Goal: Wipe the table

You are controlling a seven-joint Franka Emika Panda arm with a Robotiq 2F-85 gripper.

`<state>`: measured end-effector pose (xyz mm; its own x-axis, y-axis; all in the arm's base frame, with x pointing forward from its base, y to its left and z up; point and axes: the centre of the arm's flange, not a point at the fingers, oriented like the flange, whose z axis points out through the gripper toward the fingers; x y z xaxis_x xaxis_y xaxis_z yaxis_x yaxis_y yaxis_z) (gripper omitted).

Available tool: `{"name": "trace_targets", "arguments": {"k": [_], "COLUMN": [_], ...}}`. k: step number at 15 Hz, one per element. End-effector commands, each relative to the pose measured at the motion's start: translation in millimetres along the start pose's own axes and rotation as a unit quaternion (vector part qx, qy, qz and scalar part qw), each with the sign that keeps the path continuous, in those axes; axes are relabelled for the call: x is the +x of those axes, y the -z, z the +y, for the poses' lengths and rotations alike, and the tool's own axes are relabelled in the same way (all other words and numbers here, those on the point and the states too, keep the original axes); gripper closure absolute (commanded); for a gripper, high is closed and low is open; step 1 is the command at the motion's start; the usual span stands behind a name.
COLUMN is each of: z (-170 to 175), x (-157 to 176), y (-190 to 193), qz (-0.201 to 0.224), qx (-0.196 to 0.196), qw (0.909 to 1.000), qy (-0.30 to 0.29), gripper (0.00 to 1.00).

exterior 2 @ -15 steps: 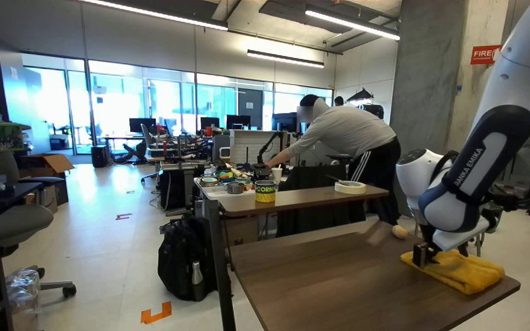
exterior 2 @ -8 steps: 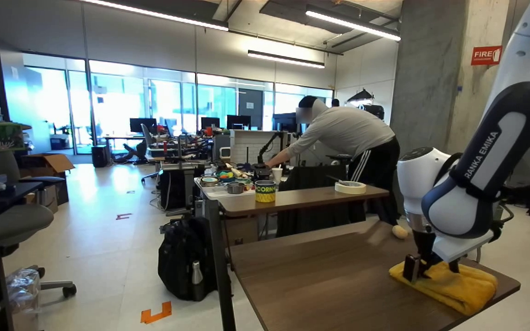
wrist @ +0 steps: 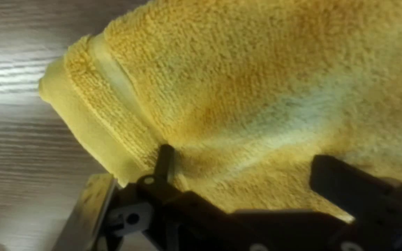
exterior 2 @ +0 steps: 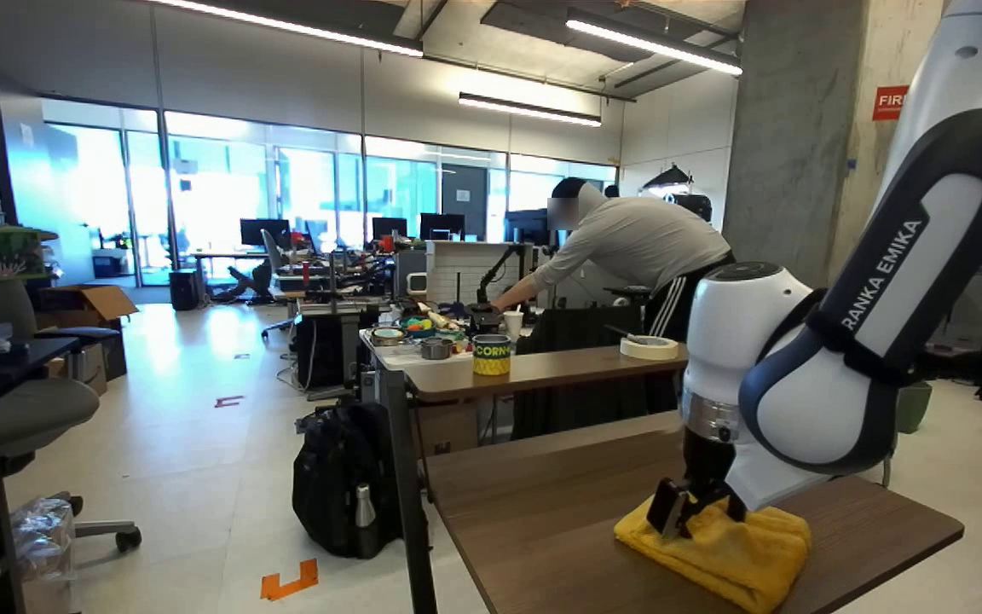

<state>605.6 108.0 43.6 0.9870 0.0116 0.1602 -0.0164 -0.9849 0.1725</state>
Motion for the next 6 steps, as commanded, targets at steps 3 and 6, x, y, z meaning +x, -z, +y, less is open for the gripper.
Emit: {"name": "trace_targets", "arguments": {"k": [3, 6], "z": [-25.5, -40.9], "x": [21.6, 36.0], "y": [114.5, 110.2], "qz": [0.06, 0.072], "qx": [0.092, 0.079], "qw": [0.9938, 0.9942], "qy": [0.019, 0.016], "gripper": [0.0, 0.0]}}
